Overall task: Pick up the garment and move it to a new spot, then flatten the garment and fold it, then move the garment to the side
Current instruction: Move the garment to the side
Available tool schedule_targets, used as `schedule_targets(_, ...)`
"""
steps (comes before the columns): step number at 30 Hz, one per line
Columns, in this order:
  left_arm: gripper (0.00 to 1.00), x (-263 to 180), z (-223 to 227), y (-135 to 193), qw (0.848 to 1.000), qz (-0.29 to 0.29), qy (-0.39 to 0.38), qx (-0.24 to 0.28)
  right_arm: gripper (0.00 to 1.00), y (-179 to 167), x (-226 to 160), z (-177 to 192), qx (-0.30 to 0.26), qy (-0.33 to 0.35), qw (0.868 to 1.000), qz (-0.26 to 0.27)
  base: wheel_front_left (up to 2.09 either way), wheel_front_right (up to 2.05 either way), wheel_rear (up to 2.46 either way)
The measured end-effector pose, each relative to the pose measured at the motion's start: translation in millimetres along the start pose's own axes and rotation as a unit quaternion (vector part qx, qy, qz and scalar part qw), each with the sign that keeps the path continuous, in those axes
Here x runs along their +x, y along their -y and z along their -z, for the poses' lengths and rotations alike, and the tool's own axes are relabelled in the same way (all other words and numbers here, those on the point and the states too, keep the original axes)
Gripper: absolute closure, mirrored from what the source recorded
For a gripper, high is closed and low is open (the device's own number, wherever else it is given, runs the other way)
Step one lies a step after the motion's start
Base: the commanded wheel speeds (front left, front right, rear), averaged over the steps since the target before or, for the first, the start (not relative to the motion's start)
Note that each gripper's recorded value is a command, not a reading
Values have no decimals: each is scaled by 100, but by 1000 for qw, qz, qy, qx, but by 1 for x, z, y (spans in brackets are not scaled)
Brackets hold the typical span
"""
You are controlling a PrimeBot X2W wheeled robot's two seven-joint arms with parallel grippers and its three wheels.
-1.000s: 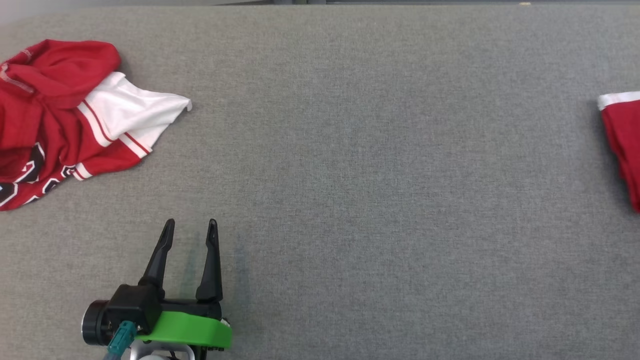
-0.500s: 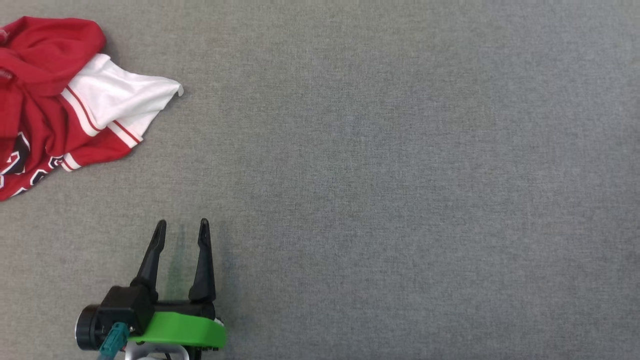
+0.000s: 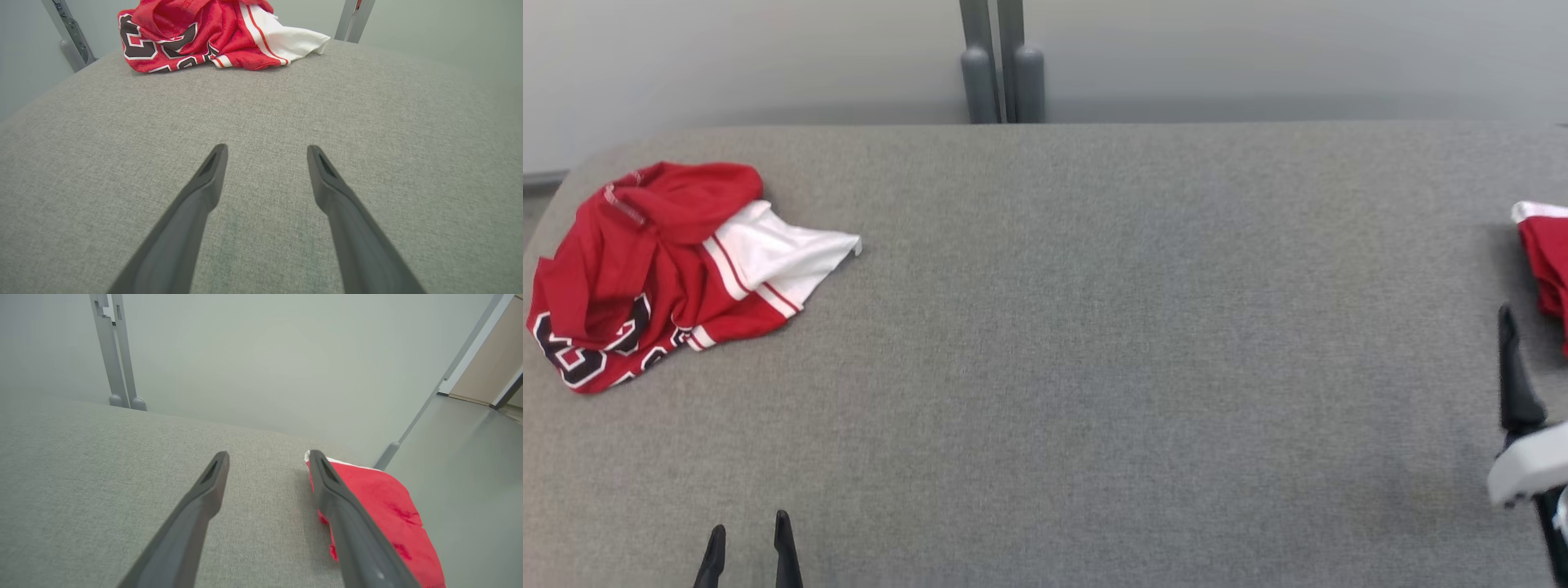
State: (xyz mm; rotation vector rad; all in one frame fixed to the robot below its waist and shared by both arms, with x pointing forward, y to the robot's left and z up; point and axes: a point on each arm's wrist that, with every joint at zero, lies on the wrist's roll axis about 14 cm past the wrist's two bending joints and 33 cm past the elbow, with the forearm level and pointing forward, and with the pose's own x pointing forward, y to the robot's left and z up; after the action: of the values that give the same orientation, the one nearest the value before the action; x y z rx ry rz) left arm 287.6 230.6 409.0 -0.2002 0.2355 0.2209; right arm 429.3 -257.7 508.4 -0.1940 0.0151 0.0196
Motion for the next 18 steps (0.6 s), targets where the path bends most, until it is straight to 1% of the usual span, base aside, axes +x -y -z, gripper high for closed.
schedule_targets(1, 0, -2, -1, -1, 1000, 4, 4, 2, 0, -7, -15, 1, 15, 7, 1000, -2, 0, 0, 0)
schedule_targets(3, 0, -6, -5, -3, 1000, 9, 14, 7, 0, -18, -43, 8, 25, 9, 1000, -11, 0, 0, 0)
schedule_targets(5, 0, -8, -10, 0, 999, 21, 24, 9, 0, -25, -63, 14, 38, 7, 999, -9, 0, 0, 0)
schedule_targets(9, 0, -12, -19, 15, 997, 58, 45, 8, 0, -37, -96, 25, 75, -2, 997, 9, 0, 0, 0)
schedule_targets(14, 0, -16, -32, 23, 994, 78, 70, 5, 0, -51, -115, 17, 89, 13, 996, 7, 0, 0, 0)
schedule_targets(18, 0, -14, -39, 31, 993, 91, 80, 5, 0, -50, -118, 14, 98, 19, 995, 17, 0, 0, 0)
